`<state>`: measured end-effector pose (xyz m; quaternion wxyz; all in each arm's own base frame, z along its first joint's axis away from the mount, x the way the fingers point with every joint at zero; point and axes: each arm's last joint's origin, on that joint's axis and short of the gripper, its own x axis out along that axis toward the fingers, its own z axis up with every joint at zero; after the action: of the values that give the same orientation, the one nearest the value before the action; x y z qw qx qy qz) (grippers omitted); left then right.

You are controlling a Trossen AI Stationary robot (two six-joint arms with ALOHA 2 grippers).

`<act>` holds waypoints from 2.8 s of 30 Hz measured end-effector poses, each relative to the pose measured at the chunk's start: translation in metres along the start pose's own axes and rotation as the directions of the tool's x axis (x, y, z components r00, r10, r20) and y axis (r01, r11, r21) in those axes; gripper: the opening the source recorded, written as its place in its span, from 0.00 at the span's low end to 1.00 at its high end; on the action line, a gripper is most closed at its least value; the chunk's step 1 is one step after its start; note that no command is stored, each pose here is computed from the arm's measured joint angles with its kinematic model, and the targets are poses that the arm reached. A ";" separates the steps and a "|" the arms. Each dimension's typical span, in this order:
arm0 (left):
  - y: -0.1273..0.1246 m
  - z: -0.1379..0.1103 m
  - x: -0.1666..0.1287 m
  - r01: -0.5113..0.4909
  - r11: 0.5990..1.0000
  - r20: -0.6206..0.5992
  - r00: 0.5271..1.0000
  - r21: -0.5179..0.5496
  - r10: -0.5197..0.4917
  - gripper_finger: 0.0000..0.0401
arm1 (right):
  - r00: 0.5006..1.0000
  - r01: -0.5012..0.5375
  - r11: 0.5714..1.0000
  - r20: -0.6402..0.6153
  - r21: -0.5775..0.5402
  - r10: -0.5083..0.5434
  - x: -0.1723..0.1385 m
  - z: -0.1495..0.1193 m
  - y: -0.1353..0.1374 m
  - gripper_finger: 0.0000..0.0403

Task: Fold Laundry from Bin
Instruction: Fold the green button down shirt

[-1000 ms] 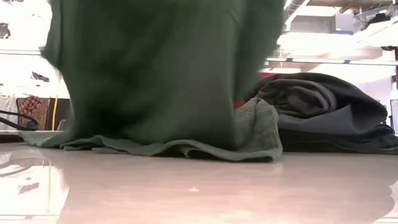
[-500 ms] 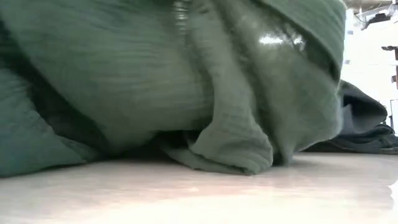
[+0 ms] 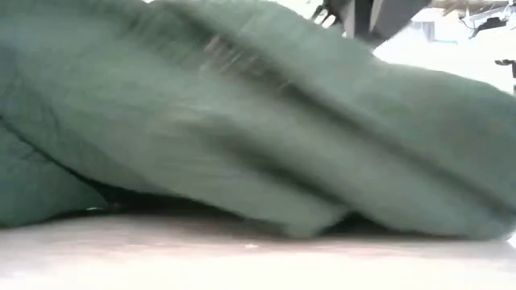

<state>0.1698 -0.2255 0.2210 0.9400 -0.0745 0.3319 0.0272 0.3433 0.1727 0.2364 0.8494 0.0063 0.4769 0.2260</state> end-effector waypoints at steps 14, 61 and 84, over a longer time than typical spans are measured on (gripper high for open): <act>0.035 -0.009 -0.028 -0.304 0.952 -0.474 0.843 -0.029 0.255 0.00 | 0.975 0.219 0.973 0.025 0.074 -0.221 -0.017 -0.065 0.013 0.32; 0.009 -0.012 0.093 0.009 0.983 -0.317 0.947 0.185 0.051 0.35 | 0.832 0.515 0.857 0.236 0.008 -0.502 0.027 -0.065 -0.042 0.57; 0.020 -0.019 0.063 -0.167 0.944 -0.494 0.819 0.284 0.293 0.00 | 0.856 0.474 0.873 0.174 0.116 -0.488 0.049 -0.064 -0.038 0.05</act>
<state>0.2048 -0.2084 0.1645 0.8036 0.0702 0.5855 0.0813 0.3272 0.1444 0.1529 0.9212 -0.0614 0.3840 -0.0116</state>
